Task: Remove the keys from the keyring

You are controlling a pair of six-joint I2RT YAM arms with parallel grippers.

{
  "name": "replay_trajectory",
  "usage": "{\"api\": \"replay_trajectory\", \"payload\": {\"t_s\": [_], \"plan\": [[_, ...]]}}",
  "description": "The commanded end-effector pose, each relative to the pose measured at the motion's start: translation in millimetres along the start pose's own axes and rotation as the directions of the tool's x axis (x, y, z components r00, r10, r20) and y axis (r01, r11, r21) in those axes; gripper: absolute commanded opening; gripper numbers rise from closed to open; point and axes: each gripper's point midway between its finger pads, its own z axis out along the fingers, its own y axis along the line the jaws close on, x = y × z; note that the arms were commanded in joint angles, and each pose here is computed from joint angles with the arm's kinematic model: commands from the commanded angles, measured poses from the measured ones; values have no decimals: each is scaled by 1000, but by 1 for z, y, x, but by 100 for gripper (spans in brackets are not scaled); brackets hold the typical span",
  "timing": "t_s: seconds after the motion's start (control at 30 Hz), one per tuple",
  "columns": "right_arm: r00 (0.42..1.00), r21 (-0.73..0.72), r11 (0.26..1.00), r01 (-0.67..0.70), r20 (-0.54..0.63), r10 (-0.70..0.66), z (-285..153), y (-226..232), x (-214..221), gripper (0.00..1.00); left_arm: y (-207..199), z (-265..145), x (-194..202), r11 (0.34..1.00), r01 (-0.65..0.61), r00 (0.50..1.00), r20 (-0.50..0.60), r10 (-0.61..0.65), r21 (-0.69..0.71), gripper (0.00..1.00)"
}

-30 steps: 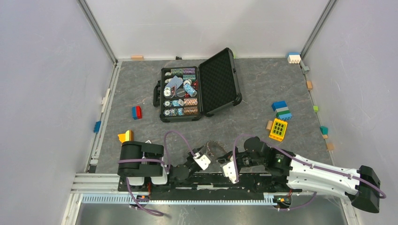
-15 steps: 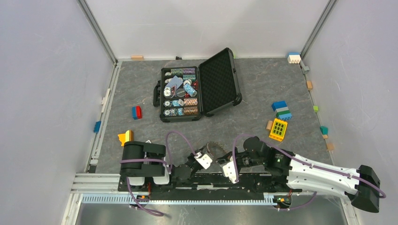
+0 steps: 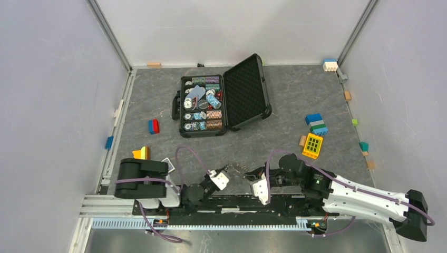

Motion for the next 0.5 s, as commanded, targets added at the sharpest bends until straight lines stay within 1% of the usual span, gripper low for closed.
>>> {"api": "replay_trajectory", "payload": {"t_s": [0.0, 0.03, 0.13, 0.23, 0.33, 0.47], "plan": [[998, 132, 991, 18, 53, -25, -10, -32, -23, 0, -8, -7, -15, 995, 42, 999, 26, -45, 88, 2], [998, 132, 991, 16, 54, -24, -11, -32, -23, 0, -15, -6, -21, 991, 36, 999, 17, -39, 125, 2], [998, 129, 992, 11, 56, -19, -15, -28, -22, 0, -28, -9, -27, 975, -7, 998, -54, 20, 223, 2], [998, 134, 991, 7, 59, -15, -18, -24, -20, 0, -23, -16, -40, 967, -15, 998, -60, 31, 253, 2], [998, 151, 989, -7, 66, -3, -22, -21, -18, 0, -18, -25, -46, 954, -48, 991, -106, 83, 295, 2], [996, 179, 983, -33, 90, 17, -27, -20, -19, 0, -11, -40, -71, 925, -70, 981, -140, 131, 374, 2]]}}
